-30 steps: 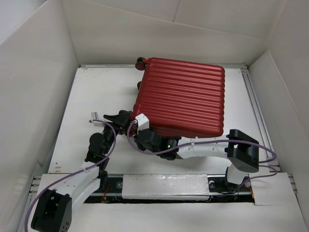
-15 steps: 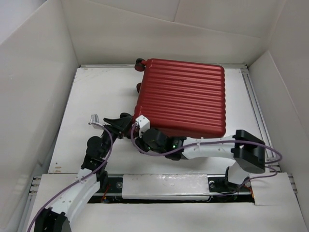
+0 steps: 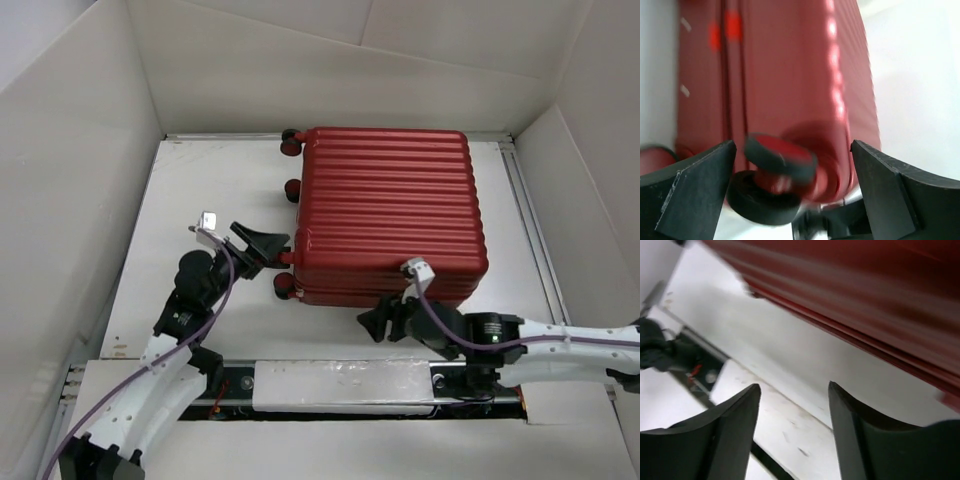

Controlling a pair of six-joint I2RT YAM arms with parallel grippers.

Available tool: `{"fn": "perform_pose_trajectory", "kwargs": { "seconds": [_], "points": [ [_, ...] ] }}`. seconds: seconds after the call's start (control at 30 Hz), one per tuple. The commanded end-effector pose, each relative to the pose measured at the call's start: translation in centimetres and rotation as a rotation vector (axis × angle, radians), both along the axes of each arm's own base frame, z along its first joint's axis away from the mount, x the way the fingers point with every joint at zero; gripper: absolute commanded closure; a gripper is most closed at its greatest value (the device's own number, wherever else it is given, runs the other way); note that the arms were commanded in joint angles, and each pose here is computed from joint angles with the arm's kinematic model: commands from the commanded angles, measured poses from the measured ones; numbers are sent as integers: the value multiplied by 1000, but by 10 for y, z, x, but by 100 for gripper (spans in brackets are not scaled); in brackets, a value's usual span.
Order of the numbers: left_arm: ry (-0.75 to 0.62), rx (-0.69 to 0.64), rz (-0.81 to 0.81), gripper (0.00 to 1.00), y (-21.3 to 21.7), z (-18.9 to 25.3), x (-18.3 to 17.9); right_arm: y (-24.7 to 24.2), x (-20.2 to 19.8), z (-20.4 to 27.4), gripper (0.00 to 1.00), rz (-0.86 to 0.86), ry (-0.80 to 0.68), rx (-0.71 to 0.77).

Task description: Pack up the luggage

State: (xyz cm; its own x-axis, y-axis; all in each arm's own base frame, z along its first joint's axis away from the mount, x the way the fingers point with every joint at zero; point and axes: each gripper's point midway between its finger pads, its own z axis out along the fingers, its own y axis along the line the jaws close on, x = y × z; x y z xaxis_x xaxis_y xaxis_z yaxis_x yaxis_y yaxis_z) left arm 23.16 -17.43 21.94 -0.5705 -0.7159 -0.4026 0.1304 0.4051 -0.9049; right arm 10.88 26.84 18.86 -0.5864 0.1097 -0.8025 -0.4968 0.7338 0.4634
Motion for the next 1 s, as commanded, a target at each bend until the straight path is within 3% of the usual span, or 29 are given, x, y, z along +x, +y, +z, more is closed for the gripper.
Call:
{"fn": "perform_pose_trajectory", "kwargs": {
  "seconds": [0.0,0.03,0.07,0.13,0.17,0.2,0.27,0.3,0.37,0.4,0.43,0.5,0.53,0.6,0.67,0.97],
  "points": [
    [-143,58,126,2,18,54,32,-57,13,-24,39,-198,49,-42],
    [-158,52,139,0,19,64,42,-63,16,-19,43,-223,49,-15],
    [-104,75,136,0,13,52,58,-67,16,-22,54,-223,48,-13],
    [-130,65,146,0,7,80,80,-74,17,-16,75,-233,46,27],
    [-65,91,151,0,6,62,103,-77,16,-16,83,-233,46,29],
    [-99,74,142,0,4,81,117,-78,16,-18,97,-233,46,30],
    [-130,4,48,0,-6,93,135,-78,15,-19,100,-216,40,17],
    [-40,-30,61,0,2,69,163,-77,15,-20,100,-216,40,19],
    [-68,-87,-22,0,-5,83,186,-72,14,-22,96,-195,29,0],
    [7,-96,-24,0,-3,55,209,-69,13,-27,91,-180,30,-16],
    [-40,-134,-78,0,-11,74,218,-63,13,-27,80,-168,27,-19],
    [-26,-176,-97,0,-13,69,234,-58,13,-28,65,-152,20,-29],
    [-9,-201,-107,0,-16,57,244,-53,12,-33,49,-143,26,-39],
    [-57,-266,-123,0,-19,72,254,-49,13,-34,39,-130,6,-55],
    [-67,-295,-136,0,-22,71,269,-43,11,-35,32,-106,8,-44],
    [-155,-517,-229,0,-34,80,302,-32,5,-61,30,-46,10,-14]
  ]
}}
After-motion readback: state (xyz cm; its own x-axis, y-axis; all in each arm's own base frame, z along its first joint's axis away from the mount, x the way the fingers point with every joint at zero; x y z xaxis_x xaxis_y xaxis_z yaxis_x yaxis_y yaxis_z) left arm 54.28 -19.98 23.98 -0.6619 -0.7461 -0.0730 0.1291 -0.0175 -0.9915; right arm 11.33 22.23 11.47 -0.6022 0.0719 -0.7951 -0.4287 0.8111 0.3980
